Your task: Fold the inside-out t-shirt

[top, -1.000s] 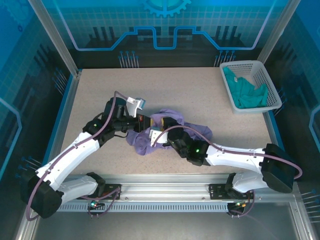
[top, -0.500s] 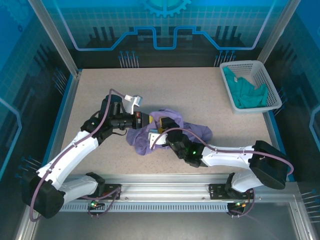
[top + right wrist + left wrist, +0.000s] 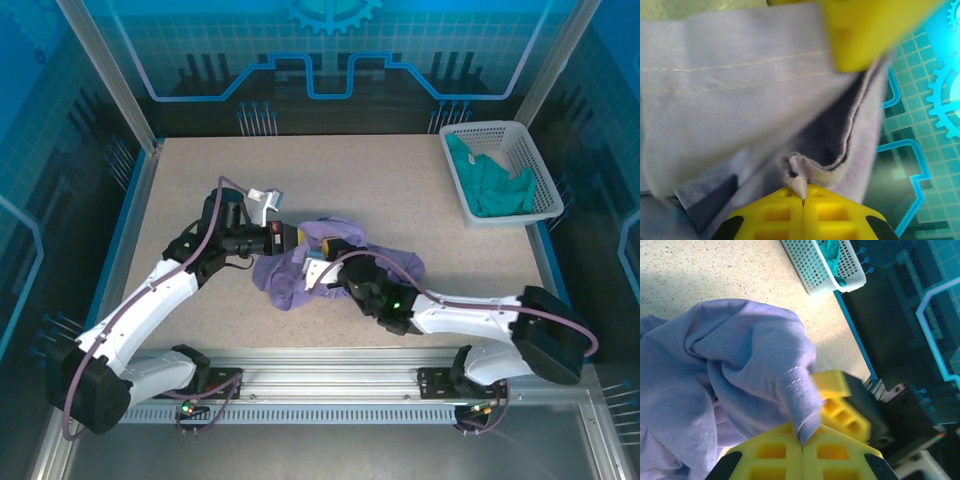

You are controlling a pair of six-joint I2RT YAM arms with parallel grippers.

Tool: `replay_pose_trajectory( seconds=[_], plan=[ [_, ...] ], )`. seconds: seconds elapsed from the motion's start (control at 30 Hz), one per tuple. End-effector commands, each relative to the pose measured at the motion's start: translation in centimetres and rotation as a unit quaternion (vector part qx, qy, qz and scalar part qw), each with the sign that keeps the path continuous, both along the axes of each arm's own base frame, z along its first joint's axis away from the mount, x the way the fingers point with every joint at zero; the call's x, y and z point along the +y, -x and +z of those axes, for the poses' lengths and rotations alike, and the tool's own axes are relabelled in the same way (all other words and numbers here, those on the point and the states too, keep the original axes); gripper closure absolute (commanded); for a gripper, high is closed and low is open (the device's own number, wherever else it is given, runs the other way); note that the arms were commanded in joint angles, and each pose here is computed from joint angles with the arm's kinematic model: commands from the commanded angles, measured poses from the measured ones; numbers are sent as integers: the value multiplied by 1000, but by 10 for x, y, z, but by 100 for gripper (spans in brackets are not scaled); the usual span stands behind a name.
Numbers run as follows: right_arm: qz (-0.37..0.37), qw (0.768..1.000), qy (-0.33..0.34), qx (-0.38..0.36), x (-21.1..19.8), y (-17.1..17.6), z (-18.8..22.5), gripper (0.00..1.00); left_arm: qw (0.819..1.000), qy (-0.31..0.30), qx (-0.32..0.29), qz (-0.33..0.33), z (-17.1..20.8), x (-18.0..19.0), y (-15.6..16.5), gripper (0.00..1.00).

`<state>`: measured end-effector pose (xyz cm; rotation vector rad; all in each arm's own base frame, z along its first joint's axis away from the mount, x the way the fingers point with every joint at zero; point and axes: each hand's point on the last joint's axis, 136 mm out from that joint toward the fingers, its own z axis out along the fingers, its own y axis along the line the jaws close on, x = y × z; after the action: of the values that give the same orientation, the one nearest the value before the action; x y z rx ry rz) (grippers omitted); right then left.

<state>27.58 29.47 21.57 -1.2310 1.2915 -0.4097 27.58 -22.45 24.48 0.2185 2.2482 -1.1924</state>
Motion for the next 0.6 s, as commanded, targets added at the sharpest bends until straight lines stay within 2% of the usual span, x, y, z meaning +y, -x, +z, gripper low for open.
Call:
replay_pose_trajectory(
  seconds=[0.0,0.1,0.27,0.43,0.57],
  plan=[
    [-5,990,-113,88,-23,4,11,100,1000,-18,-7,18,-5,5,-12,100],
    [-2,964,-201,174,-48,6,15,100,999,-25,-6,20,-13,2,-18,100],
    [-19,884,-353,306,-87,-3,22,100,999,-37,-13,4,-29,-13,-26,99],
    [-73,820,-418,384,-111,-23,15,100,999,-34,-16,-9,-53,-31,-43,93],
    [-96,798,-436,405,-118,-37,10,100,999,-17,-18,-20,-65,-42,-53,83]
  ],
)
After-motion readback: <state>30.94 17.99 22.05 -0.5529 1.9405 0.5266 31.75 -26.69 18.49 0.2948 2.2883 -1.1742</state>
